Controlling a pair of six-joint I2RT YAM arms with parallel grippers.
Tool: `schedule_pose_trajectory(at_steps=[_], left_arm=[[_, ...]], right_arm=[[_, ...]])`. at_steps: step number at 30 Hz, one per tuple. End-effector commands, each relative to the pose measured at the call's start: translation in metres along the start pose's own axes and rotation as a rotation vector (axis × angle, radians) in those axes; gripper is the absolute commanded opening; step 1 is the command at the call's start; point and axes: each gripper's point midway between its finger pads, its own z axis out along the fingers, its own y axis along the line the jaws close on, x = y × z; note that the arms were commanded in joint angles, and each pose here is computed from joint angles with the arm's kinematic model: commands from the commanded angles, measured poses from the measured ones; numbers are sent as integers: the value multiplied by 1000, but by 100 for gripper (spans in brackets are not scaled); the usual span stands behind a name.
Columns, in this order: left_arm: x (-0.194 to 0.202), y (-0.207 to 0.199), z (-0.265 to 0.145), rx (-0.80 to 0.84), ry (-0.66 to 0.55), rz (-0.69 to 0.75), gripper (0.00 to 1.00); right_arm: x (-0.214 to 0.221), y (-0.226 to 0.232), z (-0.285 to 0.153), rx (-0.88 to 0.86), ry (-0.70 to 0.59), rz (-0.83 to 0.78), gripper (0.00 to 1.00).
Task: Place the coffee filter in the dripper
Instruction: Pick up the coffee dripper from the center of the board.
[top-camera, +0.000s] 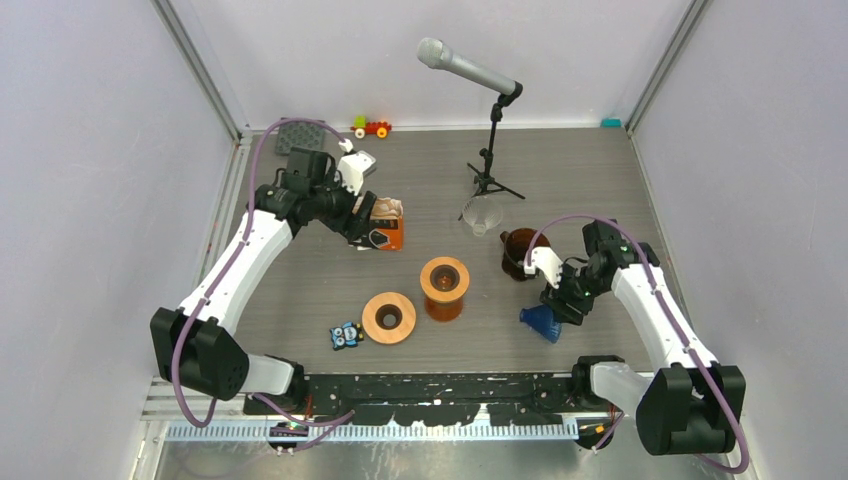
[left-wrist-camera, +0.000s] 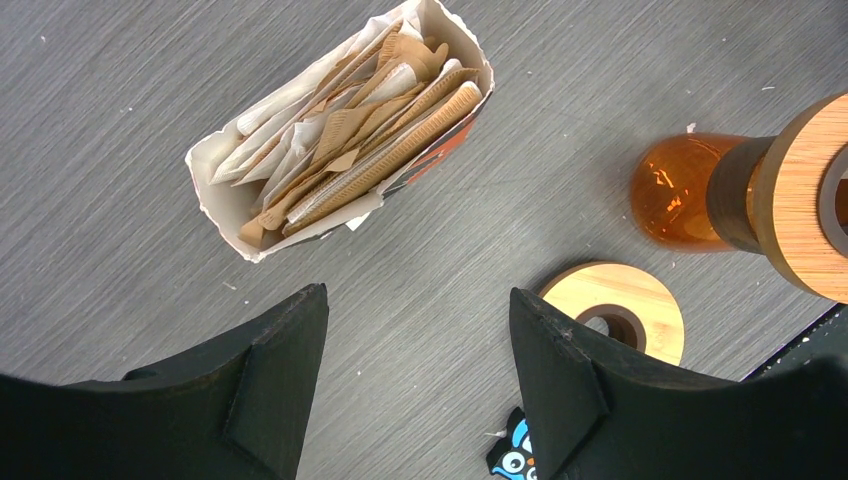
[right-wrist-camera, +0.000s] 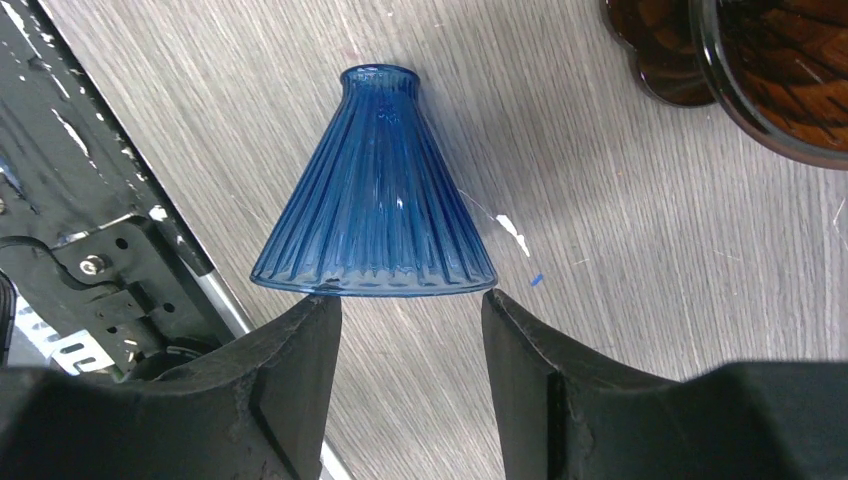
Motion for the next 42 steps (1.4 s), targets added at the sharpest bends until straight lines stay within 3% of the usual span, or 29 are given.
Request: schedule_pose_trajectory(at_steps=[1,12,34,42], left_arm=[[-21,2,-8,-8,-65,29,68],[-25,-1,-11,5,-73,27,68],[-15,2,-6,-5,-43,38,68],[-10,2,-6,-9,-33,44,68]], right_arm=[[-20,2,-13,12,-83,-26,59],[-31,6,-20,40,-146,-63,61],[-42,6,16,73,-103,-237,59],[-52,13,22,56,-109,-235,41]])
